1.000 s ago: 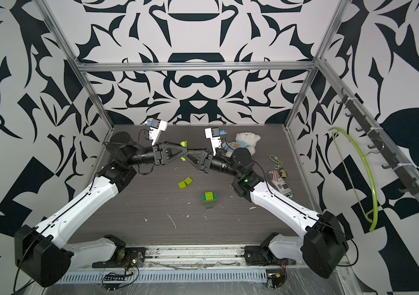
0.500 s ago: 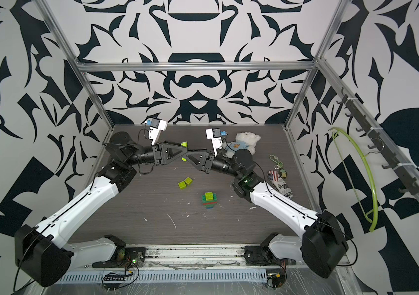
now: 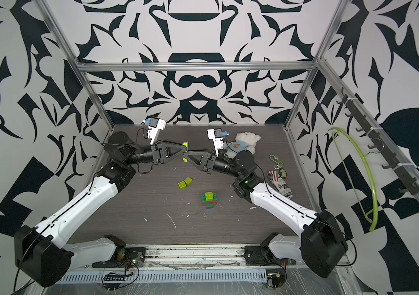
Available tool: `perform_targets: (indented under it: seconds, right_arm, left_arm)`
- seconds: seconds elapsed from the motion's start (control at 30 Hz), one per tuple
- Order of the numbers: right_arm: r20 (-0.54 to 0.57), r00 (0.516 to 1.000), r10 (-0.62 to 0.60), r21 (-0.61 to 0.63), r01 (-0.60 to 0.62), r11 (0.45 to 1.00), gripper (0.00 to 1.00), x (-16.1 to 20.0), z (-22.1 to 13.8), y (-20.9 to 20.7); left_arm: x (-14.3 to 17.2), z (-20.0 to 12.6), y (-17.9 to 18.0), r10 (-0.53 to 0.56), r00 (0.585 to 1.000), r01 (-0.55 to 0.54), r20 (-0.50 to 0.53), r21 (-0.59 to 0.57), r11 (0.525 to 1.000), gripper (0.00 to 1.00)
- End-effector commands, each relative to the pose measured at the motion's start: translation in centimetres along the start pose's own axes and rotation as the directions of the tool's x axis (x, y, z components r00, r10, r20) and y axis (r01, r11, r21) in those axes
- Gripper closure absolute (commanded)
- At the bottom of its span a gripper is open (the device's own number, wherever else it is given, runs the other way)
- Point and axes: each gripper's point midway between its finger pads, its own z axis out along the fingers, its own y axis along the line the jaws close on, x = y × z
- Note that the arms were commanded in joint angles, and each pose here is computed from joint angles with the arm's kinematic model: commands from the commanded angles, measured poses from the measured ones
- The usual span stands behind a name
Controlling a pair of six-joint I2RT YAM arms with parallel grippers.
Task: Assemble a carrot with lego
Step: Adjust the lego brick.
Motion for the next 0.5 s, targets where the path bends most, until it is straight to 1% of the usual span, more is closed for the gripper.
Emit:
perform_targets:
  seconds: [0.0,0.07,0.13,0.2,0.27,0.3,0.33,0.43,0.47]
  right_arm:
    - [0.029,0.999,-0.046,-0.061,0.047,0.997,0.82,-1.2,0.1,1.8]
    - [0.024,0.999,-0.040,-0.060,0.041,0.997,0.82,-1.2,0.2,1.7]
    - [0.020,0.999,-0.033,-0.053,0.034,0.998,0.82,-1.1,0.3,1.3]
    - [0.016,0.999,-0.028,-0.048,0.029,0.998,0.82,-1.0,0.4,1.1]
    - [0.013,1.000,-0.027,-0.041,0.028,0.999,0.79,-1.1,0.3,0.9]
    - [0.008,1.000,-0.025,-0.036,0.026,0.999,0.76,-1.0,0.3,0.7]
    - [0.004,1.000,-0.024,-0.028,0.024,0.999,0.73,-1.0,0.3,0.6]
    - [-0.008,0.999,-0.035,-0.001,0.035,0.999,0.60,-0.8,-0.1,0.3]
    - [-0.017,0.999,-0.041,0.012,0.041,0.999,0.50,-0.7,-0.2,0.2]
  left_arm:
    - [-0.9,-0.1,-1.6,0.055,0.998,-0.055,-0.002,0.039,0.998,0.64]
    - [-0.9,0.0,-1.7,0.052,0.999,-0.052,-0.011,0.048,0.998,0.67]
    - [-0.9,0.2,-1.8,0.058,0.998,-0.057,-0.020,0.060,0.997,0.76]
    - [-1.0,0.2,-1.9,0.060,0.998,-0.059,-0.021,0.063,0.996,0.82]
    - [-0.9,0.2,-1.8,0.060,0.998,-0.059,-0.023,0.065,0.996,0.89]
    - [-0.9,0.2,-1.9,0.064,0.998,-0.063,-0.022,0.066,0.996,0.96]
    - [-0.9,0.2,-1.8,0.063,0.998,-0.062,-0.022,0.058,0.996,1.00]
    - [-1.0,0.1,-1.5,0.065,0.998,-0.065,-0.018,0.033,0.997,1.00]
    - [-1.0,0.1,-1.5,0.070,0.997,-0.070,-0.017,0.028,0.997,1.00]
